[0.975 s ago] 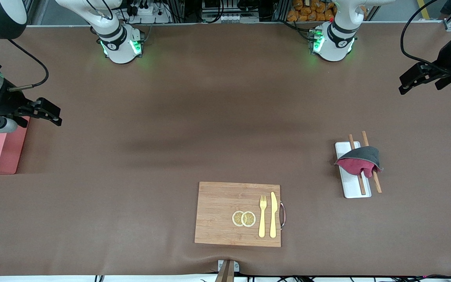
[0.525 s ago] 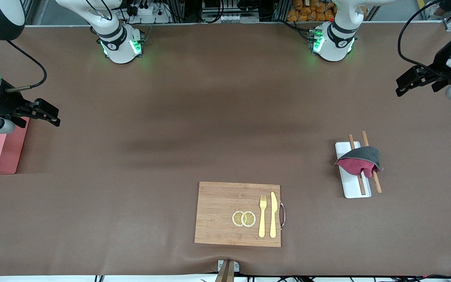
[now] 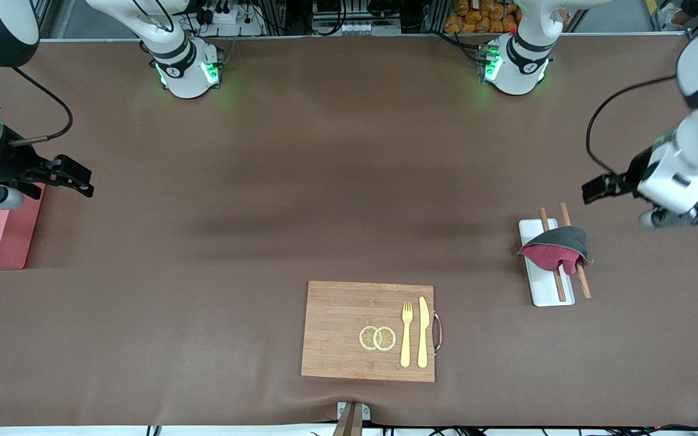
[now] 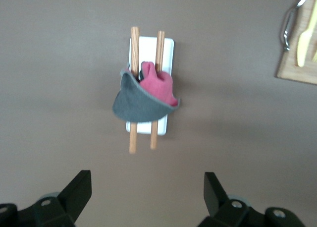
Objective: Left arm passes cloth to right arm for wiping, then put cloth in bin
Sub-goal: 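Lower the left gripper and grasp the grey-pink cloth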
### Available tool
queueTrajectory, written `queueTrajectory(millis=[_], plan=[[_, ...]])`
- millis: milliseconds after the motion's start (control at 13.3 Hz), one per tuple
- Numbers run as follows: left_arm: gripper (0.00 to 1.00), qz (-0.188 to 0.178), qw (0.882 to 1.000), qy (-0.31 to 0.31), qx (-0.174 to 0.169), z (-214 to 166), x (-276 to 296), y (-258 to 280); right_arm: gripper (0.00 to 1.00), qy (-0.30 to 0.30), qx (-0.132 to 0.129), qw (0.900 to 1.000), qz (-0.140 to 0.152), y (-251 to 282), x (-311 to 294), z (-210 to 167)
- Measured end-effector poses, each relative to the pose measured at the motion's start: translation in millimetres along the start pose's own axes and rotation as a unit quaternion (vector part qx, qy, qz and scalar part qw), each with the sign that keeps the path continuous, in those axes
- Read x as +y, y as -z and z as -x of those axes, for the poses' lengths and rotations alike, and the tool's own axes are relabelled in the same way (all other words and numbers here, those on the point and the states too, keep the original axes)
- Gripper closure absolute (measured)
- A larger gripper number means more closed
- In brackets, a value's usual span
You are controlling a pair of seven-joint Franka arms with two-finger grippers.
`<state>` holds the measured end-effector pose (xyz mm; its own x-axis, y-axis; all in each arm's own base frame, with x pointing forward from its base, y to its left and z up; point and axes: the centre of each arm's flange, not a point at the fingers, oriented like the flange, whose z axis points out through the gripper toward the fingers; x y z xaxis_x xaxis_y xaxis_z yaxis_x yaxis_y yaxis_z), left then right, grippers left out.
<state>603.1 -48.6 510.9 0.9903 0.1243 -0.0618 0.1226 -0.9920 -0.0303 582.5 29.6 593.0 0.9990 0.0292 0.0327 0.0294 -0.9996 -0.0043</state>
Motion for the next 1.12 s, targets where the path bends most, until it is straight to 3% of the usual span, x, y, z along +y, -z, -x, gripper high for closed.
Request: queueTrajectory(millis=[600,1125], plan=[[0.0,0.01,1.0,0.026,0.011,-69.0,-28.6,-148.1,0.0,0.0,-0.01,1.0,0.0,-9.7,0.4,-3.4],[0.0,0.012,1.0,0.018,0.01,-75.8,-16.1,-178.0,0.0,0.0,-0.009,1.0,-0.001,-9.4,0.4,-3.5]])
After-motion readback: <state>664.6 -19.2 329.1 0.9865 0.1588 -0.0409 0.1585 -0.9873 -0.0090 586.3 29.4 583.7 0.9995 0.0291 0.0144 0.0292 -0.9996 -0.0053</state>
